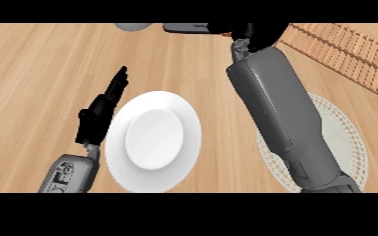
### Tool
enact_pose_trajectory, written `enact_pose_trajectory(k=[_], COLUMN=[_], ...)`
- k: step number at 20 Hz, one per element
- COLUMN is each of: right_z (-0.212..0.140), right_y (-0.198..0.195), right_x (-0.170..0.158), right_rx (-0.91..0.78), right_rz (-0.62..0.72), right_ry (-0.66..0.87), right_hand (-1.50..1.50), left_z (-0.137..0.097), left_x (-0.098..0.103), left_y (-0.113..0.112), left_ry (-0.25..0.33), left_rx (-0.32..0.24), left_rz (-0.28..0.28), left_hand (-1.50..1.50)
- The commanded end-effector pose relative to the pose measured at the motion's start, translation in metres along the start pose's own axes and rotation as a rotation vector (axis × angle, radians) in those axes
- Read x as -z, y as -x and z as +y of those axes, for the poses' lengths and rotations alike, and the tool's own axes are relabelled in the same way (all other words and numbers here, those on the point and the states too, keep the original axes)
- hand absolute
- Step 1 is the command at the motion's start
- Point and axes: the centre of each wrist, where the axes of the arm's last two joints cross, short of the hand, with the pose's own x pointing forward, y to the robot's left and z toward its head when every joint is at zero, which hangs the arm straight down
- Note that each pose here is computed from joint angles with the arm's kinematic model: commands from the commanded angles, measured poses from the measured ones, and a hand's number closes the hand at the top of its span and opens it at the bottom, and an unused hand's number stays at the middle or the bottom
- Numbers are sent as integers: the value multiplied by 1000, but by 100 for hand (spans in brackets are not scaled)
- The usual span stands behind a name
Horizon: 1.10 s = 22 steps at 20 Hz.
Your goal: Pick the squash from the placemat and place it in the tiered shelf
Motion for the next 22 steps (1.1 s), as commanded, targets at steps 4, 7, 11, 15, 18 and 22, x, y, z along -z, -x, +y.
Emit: enact_pose_trajectory(k=[4,7,11,15,18,22], right_z=[-43,-54,-63,-86,-103,-102], right_y=[-40,-50,-50,-54,-61,-40], right_x=[23,37,51,71,87,101], right_rx=[-13,-10,-104,-70,-95,-106], right_rz=[174,182,180,195,202,216], right_ry=[206,292,349,378,410,487], right_hand=[150,150,150,150,150,150], left_z=[5,3,5,20,-5,9], left_x=[-3,-4,-8,-7,1,-10], left_y=[-4,5,9,6,-2,-5], left_ry=[-29,-24,-14,-26,-24,-16], left_rx=[1,-2,-4,-13,-5,-10], left_rz=[-1,-5,3,14,-9,6], left_hand=[0,0,0,0,0,0])
